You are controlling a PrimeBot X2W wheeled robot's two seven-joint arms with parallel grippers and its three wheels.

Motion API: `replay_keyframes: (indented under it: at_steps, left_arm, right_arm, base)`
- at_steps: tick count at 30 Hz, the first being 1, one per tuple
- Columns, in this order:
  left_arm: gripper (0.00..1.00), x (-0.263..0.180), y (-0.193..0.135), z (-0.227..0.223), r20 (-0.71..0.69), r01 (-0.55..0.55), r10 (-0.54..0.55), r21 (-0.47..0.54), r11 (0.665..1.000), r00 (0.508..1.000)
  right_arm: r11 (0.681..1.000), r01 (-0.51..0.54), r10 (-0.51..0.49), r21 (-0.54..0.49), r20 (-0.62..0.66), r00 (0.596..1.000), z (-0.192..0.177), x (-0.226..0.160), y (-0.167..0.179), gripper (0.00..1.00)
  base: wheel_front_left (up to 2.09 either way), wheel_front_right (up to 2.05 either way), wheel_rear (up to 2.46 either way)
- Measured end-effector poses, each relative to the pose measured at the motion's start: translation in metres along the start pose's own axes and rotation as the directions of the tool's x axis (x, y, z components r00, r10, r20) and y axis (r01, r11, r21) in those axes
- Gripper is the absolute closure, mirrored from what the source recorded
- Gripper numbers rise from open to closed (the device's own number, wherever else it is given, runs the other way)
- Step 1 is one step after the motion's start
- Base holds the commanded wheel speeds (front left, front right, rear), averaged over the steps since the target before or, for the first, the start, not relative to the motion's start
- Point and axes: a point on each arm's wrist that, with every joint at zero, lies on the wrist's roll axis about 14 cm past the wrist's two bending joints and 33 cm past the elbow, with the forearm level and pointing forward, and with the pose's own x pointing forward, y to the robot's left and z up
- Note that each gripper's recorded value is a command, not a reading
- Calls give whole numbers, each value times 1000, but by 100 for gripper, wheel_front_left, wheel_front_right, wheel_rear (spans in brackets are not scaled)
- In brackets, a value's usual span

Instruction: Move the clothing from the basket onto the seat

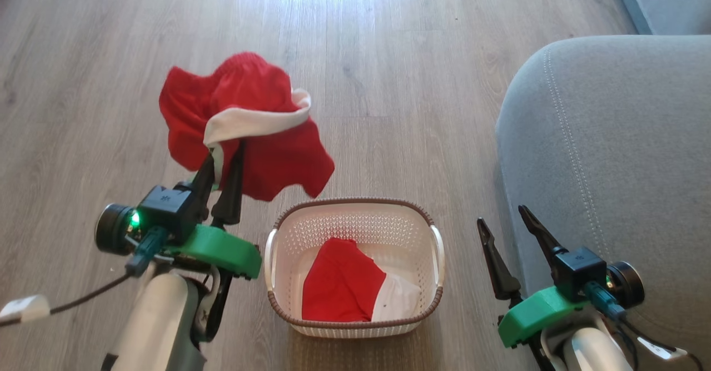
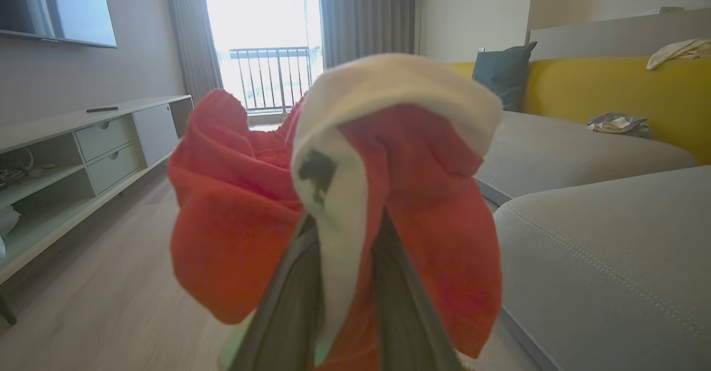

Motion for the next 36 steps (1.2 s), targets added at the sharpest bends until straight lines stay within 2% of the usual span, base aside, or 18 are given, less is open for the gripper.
replay_keyframes:
  at_steps: [6,11,23,32,36]
  left_arm:
    - [100,-2,-5,30,99,12,-9,-24,1000,995]
    - [100,-3,-33,54,181,147,-131,-80,986,975]
    - [100,-29,-105,22,92,391,-382,-129,911,920]
    - [100,-33,-106,18,80,399,-391,-147,905,917]
    - [100,-32,-106,18,81,400,-393,-147,904,916]
  right_arm:
    - [1000,-8,8,0,4,1000,1,1,2,0]
    - [1000,-12,12,0,6,1000,2,2,4,0]
    - [1000,-5,5,7,-1,1000,-1,2,2,0]
    - [1000,1,-1,7,1,1000,0,1,0,0]
    - [999,9,-10,42,25,1000,6,2,-1,0]
  base:
    - [0,0,0]
    - [0,0,0]
    - [0,0,0]
    - [0,0,0]
    - [0,0,0]
